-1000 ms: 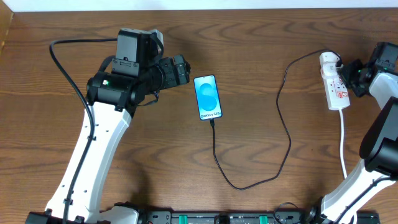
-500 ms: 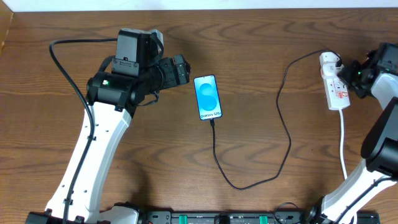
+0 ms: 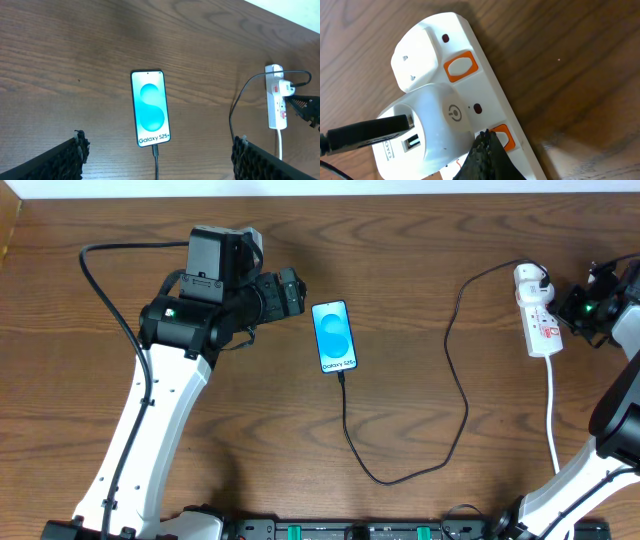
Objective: Plug charger to phone and switch on socket
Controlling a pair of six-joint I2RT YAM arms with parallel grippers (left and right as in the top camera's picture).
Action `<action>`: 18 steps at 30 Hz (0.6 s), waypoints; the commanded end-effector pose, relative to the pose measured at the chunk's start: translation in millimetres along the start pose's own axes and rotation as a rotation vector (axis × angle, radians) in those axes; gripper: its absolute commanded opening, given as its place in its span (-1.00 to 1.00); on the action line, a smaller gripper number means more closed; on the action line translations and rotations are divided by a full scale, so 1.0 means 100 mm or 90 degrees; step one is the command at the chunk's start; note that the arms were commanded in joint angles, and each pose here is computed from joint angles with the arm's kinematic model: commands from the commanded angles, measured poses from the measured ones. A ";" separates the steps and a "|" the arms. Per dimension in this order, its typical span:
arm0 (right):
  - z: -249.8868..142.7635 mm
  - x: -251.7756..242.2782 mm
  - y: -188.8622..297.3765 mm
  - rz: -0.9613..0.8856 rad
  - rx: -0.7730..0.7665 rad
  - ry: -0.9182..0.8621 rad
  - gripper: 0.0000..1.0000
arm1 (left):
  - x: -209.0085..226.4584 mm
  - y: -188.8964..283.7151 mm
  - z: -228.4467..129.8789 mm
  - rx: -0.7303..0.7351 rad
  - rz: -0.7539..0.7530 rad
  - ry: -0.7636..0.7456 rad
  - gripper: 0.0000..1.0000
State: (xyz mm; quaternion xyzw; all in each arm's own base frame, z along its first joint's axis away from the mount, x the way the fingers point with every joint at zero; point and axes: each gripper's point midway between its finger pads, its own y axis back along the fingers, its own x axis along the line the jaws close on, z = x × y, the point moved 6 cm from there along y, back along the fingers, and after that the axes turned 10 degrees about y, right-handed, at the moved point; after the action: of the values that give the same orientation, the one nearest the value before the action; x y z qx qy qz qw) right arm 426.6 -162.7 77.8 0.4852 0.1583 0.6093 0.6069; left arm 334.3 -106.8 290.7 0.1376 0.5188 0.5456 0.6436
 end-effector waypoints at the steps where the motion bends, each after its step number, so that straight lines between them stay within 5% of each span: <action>1: -0.10 0.55 -0.03 0.181 0.025 0.043 -0.98 | 0.00 0.02 0.02 -0.008 0.006 -0.013 0.86; 18: -0.05 0.43 -0.05 0.078 0.018 -0.009 -0.98 | 0.00 0.02 0.02 -0.008 0.006 -0.013 0.86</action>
State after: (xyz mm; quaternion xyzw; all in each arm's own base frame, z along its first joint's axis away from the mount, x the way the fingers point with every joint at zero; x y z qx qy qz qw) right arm 420.7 -135.5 76.3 0.5266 0.1454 0.6144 0.5693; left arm 334.3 -106.8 290.7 0.1376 0.5188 0.5456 0.6436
